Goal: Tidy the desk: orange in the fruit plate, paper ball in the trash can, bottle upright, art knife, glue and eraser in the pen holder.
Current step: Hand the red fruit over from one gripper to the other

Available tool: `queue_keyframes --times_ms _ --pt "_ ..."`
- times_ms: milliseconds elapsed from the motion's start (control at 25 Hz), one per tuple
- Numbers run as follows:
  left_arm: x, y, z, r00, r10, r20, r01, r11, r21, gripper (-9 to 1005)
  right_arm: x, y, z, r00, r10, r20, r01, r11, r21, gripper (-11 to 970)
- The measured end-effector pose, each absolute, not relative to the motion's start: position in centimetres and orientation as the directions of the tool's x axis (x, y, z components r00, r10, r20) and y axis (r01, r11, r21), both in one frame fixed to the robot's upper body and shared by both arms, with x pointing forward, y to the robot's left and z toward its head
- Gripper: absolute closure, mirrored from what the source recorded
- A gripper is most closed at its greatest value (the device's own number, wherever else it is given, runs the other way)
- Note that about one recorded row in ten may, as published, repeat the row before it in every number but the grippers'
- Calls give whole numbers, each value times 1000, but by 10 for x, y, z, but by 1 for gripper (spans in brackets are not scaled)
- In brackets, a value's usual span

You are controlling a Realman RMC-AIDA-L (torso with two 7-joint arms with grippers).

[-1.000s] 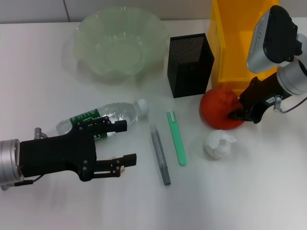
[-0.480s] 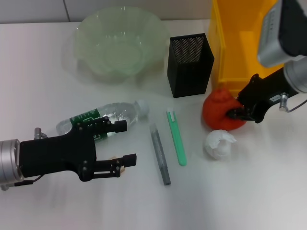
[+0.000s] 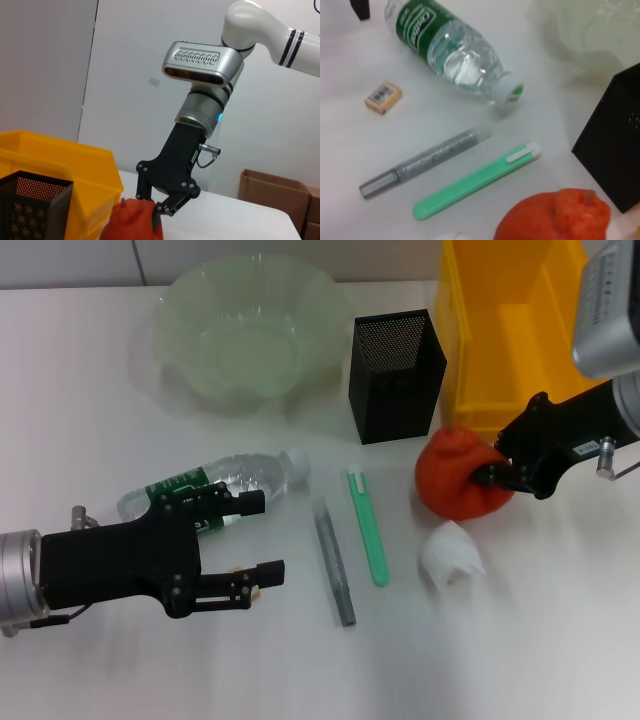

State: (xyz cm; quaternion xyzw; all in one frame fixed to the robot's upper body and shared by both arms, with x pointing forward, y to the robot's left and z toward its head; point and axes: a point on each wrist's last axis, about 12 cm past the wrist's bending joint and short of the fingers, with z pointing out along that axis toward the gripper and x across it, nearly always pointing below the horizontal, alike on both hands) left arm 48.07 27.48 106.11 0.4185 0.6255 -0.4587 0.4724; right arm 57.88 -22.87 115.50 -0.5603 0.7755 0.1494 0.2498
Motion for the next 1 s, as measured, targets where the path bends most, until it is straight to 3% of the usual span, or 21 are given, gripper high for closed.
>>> queue_keyframes --times_ms 400,680,840,1000 --pt "483 272 1062 -194 62 -979 953 248 -173 186 556 -235 1170 -135 -645 -752 -961 269 -58 866" --pt "485 269 1063 -191 31 -981 947 268 -176 186 545 -247 1158 -98 -440 -893 -963 268 -27 867" --pt "488 264 1063 -189 19 -982 945 274 -177 186 541 -249 1138 -101 -323 -941 -964 267 11 867" --pt "489 265 1064 -186 15 -982 944 280 -175 186 540 -249 1131 -109 -303 -947 -964 264 27 867"
